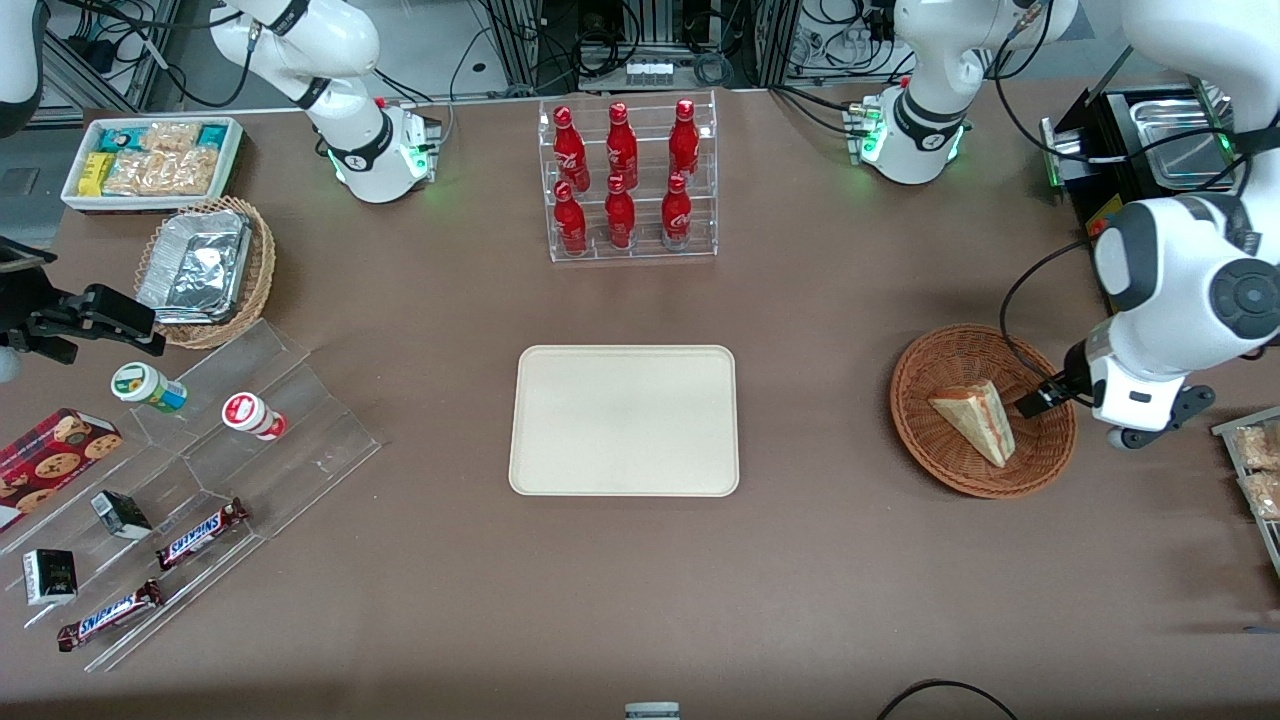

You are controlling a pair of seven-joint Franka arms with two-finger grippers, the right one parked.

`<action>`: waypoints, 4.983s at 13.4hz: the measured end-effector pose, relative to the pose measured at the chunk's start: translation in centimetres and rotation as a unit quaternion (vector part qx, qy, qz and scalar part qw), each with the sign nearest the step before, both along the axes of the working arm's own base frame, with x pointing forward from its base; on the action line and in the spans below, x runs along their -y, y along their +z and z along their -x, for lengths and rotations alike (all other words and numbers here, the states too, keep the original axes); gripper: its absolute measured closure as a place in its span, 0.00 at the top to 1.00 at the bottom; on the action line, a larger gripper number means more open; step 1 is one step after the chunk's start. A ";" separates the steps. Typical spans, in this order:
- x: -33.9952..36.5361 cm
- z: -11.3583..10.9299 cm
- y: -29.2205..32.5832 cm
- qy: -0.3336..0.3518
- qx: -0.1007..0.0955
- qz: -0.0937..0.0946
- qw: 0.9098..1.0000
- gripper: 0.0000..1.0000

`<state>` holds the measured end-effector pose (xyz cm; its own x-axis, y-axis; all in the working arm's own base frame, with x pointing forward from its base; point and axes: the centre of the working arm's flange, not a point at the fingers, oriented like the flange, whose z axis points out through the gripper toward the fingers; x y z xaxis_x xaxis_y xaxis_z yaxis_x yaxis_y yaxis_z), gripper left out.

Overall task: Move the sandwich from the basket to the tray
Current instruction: 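Lower the open left gripper onto the wrapped sandwich in the basket, then close the left gripper on the sandwich and lift it, then carry the held sandwich over the cream tray and lower it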

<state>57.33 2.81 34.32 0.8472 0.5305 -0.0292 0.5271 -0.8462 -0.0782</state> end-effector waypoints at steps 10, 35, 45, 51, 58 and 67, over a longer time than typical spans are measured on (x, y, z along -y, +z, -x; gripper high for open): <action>2.1 2.0 -5.3 0.087 0.032 -0.003 0.996 1.00; 12.3 -0.7 4.6 -0.014 -0.016 0.000 1.000 0.16; 36.0 3.0 7.3 -0.233 0.049 0.039 0.971 0.16; 45.1 5.8 -1.0 -0.280 0.052 0.038 0.958 0.16; 49.3 7.8 -7.6 -0.292 0.059 0.006 0.954 0.16; 50.0 8.5 -11.3 -0.301 0.053 -0.009 0.952 0.19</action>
<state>48.84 -47.18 23.00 0.9956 -0.0517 0.0784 -0.0463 -0.9966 -0.0688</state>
